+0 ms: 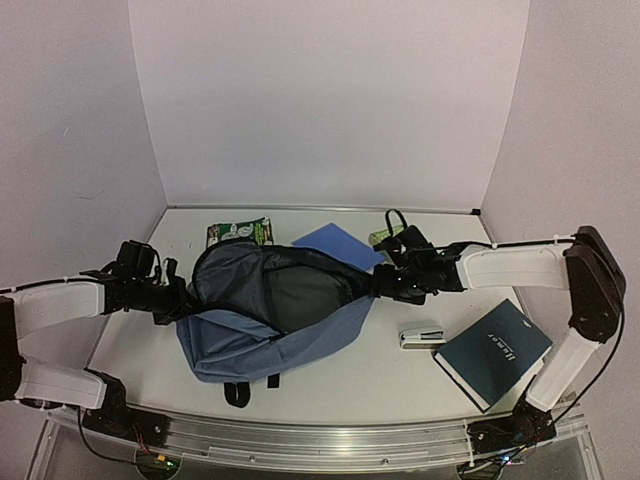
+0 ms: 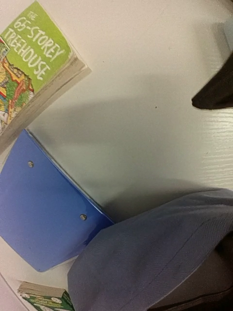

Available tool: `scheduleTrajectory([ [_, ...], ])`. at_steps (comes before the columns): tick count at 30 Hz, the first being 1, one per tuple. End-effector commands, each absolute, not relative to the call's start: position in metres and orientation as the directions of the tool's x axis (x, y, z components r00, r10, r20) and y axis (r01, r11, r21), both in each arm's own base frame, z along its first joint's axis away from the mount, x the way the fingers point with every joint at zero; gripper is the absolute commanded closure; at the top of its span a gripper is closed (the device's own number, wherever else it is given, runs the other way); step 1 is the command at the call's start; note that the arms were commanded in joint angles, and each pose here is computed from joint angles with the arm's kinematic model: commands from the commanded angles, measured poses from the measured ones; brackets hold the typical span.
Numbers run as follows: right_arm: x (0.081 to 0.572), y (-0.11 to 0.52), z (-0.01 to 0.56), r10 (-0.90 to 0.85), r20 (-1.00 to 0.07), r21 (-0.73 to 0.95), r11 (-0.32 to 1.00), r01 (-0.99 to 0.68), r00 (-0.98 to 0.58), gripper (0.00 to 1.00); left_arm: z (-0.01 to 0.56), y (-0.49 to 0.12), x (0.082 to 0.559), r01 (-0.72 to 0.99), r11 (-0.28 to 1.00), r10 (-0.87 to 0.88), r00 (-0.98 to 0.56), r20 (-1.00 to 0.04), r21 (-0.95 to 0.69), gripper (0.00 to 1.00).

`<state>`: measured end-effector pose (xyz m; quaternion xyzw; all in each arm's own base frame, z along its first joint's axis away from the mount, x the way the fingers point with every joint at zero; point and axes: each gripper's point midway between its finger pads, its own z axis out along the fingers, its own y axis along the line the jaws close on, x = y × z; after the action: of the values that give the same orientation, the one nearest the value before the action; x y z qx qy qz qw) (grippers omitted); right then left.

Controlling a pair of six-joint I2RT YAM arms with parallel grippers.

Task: Pack the student bag
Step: Unzip the student bag at the center of the board, then move the book to the center of the board.

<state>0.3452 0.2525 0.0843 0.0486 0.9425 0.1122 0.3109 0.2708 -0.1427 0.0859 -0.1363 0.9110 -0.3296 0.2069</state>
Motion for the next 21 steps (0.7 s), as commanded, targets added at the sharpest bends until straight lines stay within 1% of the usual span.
scheduleTrajectory([
  [1, 0.340, 0.230, 0.121, 0.184, -0.614, 0.234, 0.971, 0.045, -0.767, 0.07, 0.100, -0.160, 0.282, -0.005, 0.690, -0.337, -0.887, -0.316, -0.724, 1.00],
  [2, 0.338, 0.222, 0.120, 0.190, -0.609, 0.221, 0.973, 0.066, -0.770, 0.02, 0.100, -0.162, 0.284, 0.003, 0.688, -0.331, -0.889, -0.316, -0.726, 1.00],
  [3, 0.335, 0.211, 0.116, 0.206, -0.602, 0.209, 0.973, 0.097, -0.771, 0.02, 0.100, -0.163, 0.285, 0.010, 0.686, -0.326, -0.890, -0.319, -0.727, 1.00],
  [6, 0.329, 0.168, 0.104, 0.293, -0.580, 0.196, 0.956, 0.219, -0.760, 0.02, 0.097, -0.165, 0.290, 0.016, 0.689, -0.319, -0.891, -0.322, -0.725, 1.00],
  [10, 0.319, 0.117, 0.102, 0.419, -0.571, 0.225, 0.907, 0.356, -0.706, 0.02, 0.081, -0.159, 0.293, -0.028, 0.716, -0.333, -0.892, -0.305, -0.698, 0.99],
  [13, 0.316, 0.085, 0.099, 0.492, -0.569, 0.229, 0.864, 0.448, -0.659, 0.02, 0.073, -0.159, 0.292, -0.044, 0.718, -0.333, -0.898, -0.287, -0.694, 0.96],
  [17, 0.299, 0.016, 0.091, 0.600, -0.586, 0.146, 0.739, 0.658, -0.544, 0.02, 0.077, -0.164, 0.291, -0.025, 0.697, -0.325, -0.902, -0.284, -0.717, 0.93],
  [21, 0.284, -0.029, 0.080, 0.673, -0.571, 0.116, 0.633, 0.766, -0.470, 0.02, 0.086, -0.164, 0.290, -0.003, 0.690, -0.328, -0.893, -0.308, -0.724, 0.88],
])
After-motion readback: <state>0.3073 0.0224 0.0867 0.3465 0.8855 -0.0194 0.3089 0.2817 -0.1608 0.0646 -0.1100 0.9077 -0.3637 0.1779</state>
